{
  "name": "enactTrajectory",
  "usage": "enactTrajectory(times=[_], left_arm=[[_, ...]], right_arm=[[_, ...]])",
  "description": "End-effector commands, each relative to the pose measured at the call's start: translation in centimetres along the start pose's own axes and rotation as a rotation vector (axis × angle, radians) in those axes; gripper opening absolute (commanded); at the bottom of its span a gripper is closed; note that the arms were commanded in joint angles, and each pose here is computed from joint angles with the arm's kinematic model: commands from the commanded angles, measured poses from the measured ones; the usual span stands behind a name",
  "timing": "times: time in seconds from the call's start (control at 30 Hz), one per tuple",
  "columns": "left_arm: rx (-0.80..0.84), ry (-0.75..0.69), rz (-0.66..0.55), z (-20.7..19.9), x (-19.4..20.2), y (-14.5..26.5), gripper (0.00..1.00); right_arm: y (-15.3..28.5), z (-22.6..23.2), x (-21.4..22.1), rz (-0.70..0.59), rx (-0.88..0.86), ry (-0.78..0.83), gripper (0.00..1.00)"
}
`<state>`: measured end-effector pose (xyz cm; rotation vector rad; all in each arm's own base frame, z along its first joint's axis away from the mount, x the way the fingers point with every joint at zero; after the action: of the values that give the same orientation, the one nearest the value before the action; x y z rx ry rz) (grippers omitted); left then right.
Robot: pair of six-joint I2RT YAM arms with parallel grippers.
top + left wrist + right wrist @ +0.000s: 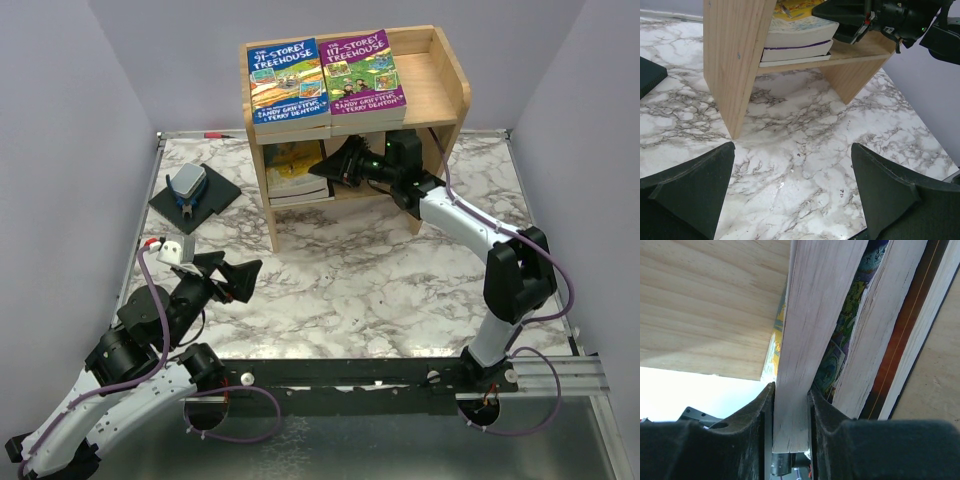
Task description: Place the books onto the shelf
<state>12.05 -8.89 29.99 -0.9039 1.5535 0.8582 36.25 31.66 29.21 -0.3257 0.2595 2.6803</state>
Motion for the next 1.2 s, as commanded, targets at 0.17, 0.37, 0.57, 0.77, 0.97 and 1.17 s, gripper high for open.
enactTrajectory(times=[0.17,0.37,0.57,0.77,0.97,1.17], left_arm=[[-0.003,-0.013,-0.006,0.1,0.1,-0.2,0.99],[-0.004,-0.013,-0.008,0.1,0.0,-0.1,0.99],[-0.008,-0.011,-0.011,0.2,0.0,-0.1,0.99],[-0.011,-0.010,-0.011,0.2,0.0,-0.1,0.99],[-0.014,-0.008,-0.012,0.2,0.0,-0.1,0.99],[-0.015,-0.007,-0.008,0.2,0.0,-0.2,0.99]], right_arm=[[0.6,0.4,-0.6,-0.049,0.012,0.077,0.44],[1.8,1.1,-0.9,-0.114,0.044,0.100,0.60],[3.8,1.2,-1.5,-0.242,0.119,0.093,0.67],[5.6,0.6,-1.6,-0.360,0.162,0.051,0.70],[6.9,0.5,-1.2,-0.405,0.163,0.023,0.71],[8.7,1.2,-0.5,-0.423,0.172,0.052,0.72]])
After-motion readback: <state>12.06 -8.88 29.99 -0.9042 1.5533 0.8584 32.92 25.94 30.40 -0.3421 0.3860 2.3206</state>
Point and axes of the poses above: each gripper's point midway between its finger pads, its own y axis back along the fingers, its own z axis along the line the jaws close on, x = y × z, the point moved 5 cm from there along y, back along the fingers, and after that the axes turned 13 degrees about -y, right-handed, at the moved point
